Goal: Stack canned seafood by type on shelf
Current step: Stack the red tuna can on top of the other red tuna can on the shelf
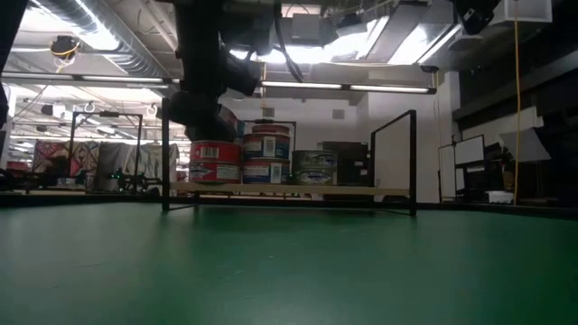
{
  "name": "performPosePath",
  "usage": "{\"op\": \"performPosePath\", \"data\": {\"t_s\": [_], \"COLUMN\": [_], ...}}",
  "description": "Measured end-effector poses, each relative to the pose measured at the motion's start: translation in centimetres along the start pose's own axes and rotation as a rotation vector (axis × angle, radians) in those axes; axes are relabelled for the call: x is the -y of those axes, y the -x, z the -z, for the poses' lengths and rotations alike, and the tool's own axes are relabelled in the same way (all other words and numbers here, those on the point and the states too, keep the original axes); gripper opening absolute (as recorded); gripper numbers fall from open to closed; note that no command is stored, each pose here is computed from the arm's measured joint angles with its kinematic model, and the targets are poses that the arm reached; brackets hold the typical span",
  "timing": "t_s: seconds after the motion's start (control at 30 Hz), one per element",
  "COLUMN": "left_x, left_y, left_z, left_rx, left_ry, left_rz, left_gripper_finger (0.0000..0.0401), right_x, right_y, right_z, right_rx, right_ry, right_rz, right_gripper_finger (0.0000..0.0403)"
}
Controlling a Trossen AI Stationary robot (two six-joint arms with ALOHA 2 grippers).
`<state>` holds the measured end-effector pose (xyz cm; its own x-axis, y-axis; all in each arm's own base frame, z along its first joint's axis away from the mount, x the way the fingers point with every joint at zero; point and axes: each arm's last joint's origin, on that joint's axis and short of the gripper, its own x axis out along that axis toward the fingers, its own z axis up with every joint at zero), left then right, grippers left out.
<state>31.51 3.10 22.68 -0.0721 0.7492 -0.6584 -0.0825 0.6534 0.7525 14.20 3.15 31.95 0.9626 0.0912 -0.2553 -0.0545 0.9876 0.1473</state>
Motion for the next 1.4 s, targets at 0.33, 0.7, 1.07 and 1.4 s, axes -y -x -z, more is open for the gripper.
{"op": "performPosePath", "data": {"t_s": [0.33, 0.7, 1.07, 1.4], "left_x": [0.0, -0.3, -0.9, -1.6], "left_y": [-0.2, 0.2, 0.7, -0.3], "left_z": [0.0, -0.6, -0.9, -0.9], "left_rx": [-0.012, 0.024, 0.043, 0.021], "left_ry": [0.01, -0.024, -0.116, -0.159], "left_rz": [0.07, 0.076, 0.071, 0.19], "left_gripper_finger": [0.021, 0.0239, 0.0238, 0.0237], "right_x": [0.0, 0.0, 0.0, 0.0], "right_y": [0.0, 0.0, -0.1, -0.1], "right_z": [0.0, 0.0, 0.3, 0.3], "right_rx": [-0.002, -0.004, -0.028, -0.03], "right_ry": [0.0, 0.001, 0.004, 0.005], "right_rz": [0.001, 0.001, 0.006, 0.006], "right_gripper_finger": [0.0136, 0.0136, 0.0136, 0.0136]}}
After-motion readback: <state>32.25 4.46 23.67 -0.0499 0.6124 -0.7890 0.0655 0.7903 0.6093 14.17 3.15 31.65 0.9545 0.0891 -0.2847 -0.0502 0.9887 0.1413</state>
